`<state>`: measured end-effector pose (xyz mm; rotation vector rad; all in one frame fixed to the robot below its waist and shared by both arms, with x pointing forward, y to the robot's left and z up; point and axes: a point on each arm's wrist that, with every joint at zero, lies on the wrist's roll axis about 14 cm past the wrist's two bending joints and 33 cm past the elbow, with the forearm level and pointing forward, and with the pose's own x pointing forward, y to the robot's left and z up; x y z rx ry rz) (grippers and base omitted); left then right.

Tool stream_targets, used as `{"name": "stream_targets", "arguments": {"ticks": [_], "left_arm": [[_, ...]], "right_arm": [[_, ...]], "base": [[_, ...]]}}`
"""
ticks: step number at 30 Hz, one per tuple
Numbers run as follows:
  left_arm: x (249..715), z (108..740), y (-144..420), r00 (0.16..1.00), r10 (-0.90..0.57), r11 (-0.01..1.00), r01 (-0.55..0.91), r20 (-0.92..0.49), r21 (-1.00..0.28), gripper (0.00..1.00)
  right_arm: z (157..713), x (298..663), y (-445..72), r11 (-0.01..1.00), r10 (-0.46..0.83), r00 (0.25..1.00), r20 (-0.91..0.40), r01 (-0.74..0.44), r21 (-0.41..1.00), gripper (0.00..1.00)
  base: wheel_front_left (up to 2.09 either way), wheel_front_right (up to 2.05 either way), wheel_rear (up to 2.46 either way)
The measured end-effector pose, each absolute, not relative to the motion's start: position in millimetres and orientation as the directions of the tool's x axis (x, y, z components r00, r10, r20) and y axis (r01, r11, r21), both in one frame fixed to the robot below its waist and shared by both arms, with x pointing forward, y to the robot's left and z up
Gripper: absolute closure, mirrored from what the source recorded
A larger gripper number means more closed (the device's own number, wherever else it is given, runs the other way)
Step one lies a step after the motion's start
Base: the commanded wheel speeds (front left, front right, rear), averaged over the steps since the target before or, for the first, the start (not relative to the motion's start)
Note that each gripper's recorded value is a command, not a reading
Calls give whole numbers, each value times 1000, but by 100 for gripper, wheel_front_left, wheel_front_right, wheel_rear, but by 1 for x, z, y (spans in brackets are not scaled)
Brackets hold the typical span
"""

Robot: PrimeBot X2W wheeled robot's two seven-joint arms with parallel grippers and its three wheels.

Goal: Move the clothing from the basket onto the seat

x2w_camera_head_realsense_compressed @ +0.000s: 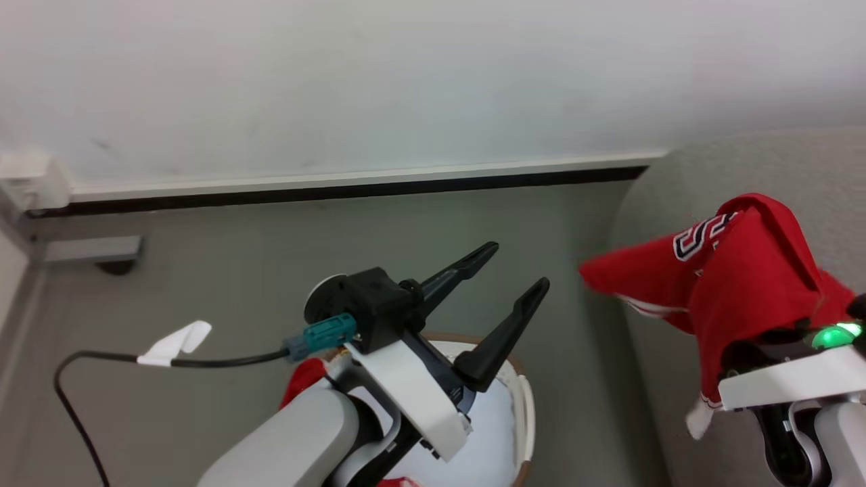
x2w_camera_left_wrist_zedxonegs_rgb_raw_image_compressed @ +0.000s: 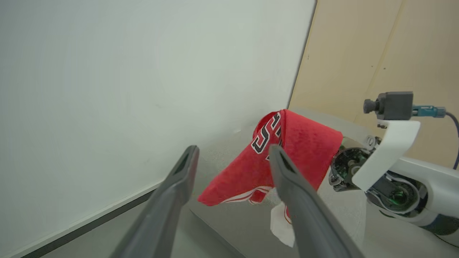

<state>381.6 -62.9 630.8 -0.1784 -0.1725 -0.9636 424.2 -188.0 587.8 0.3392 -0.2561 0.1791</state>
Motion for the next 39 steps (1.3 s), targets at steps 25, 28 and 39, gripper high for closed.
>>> {"name": "stream_targets", "arguments": {"ticks": [25, 28, 39], "left_arm": [[375, 588, -149, 319, -929, 320, 947, 187, -26, 0], [381, 580, -150, 312, -934, 312, 950, 177, -28, 0], [426, 536, -137, 331, -936, 325, 943, 119, -70, 0]], "right_arm": [[601, 359, -291, 960, -179, 947, 267, 109, 256, 100], [611, 375, -303, 965, -182, 944, 274, 118, 236, 100], [660, 472, -378, 968, -241, 921, 306, 204, 149, 100]], "base": [[0, 0, 0], [0, 0, 0], [0, 0, 0]]}}
